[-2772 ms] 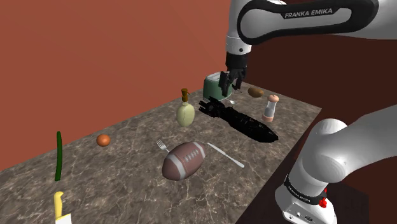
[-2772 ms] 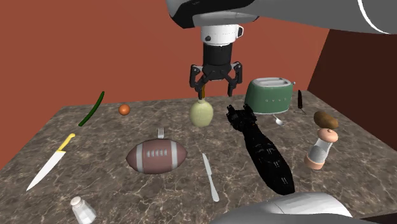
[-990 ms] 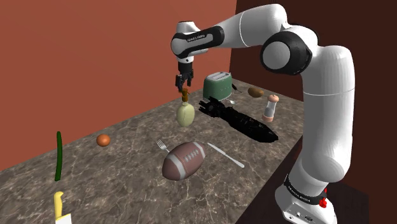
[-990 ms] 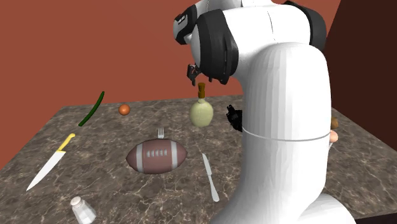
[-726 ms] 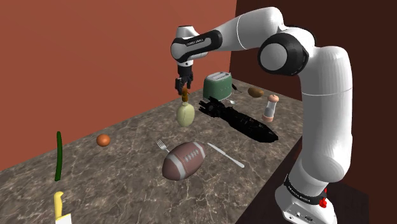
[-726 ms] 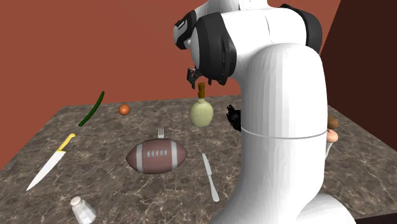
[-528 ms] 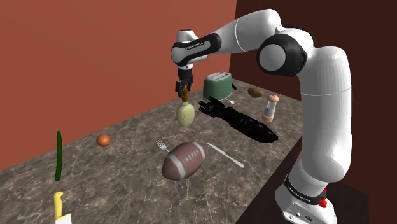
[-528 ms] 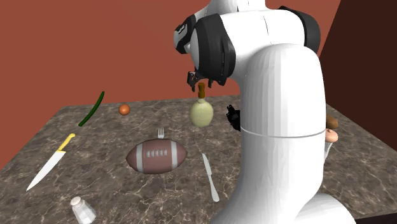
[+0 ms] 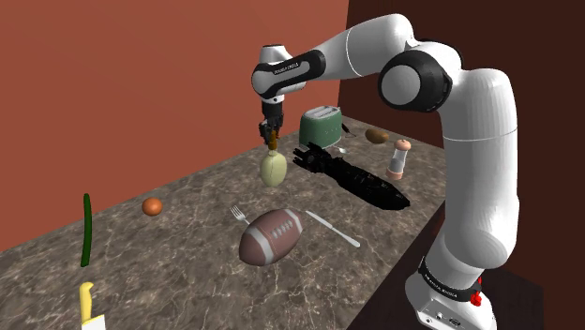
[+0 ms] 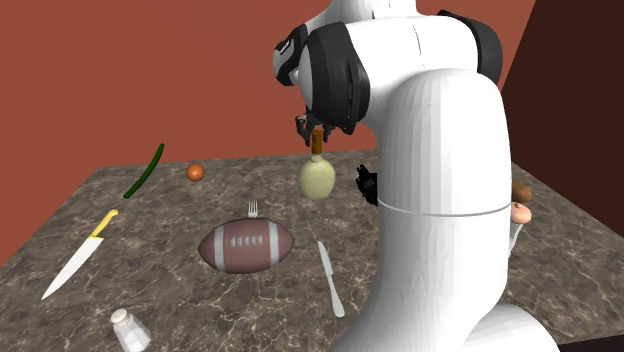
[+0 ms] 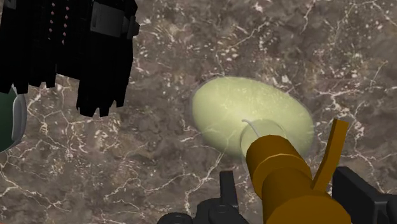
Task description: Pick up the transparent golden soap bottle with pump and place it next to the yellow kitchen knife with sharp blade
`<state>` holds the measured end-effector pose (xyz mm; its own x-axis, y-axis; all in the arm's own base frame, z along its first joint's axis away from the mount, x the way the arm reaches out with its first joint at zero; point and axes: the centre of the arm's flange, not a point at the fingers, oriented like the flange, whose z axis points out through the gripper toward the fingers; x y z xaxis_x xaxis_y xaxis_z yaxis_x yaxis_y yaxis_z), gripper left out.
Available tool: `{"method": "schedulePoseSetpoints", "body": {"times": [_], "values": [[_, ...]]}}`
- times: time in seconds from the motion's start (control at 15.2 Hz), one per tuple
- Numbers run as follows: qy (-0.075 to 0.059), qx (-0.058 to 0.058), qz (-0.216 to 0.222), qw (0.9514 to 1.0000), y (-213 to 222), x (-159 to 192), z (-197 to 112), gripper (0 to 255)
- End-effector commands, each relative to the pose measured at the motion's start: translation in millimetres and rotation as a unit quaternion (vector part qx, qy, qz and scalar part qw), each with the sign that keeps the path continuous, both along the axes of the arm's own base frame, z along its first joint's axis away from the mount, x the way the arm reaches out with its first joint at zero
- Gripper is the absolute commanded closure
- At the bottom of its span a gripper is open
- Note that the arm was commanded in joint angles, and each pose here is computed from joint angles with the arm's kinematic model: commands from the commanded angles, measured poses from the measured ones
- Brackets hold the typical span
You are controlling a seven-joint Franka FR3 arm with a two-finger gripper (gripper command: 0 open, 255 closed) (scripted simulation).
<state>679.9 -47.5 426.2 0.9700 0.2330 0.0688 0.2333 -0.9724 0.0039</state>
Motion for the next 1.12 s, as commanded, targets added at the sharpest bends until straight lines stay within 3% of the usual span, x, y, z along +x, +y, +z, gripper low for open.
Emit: {"method": "schedulePoseSetpoints", "body": {"times": [0.0,0.53,1.06], "values": [[0.0,0.0,0.0,1.0,0.0,0.0,0.0,255],[0.0,0.0,0.0,1.0,0.0,0.0,0.0,255],[0.0,0.0,0.0,1.0,0.0,0.0,42.2,255]]}}
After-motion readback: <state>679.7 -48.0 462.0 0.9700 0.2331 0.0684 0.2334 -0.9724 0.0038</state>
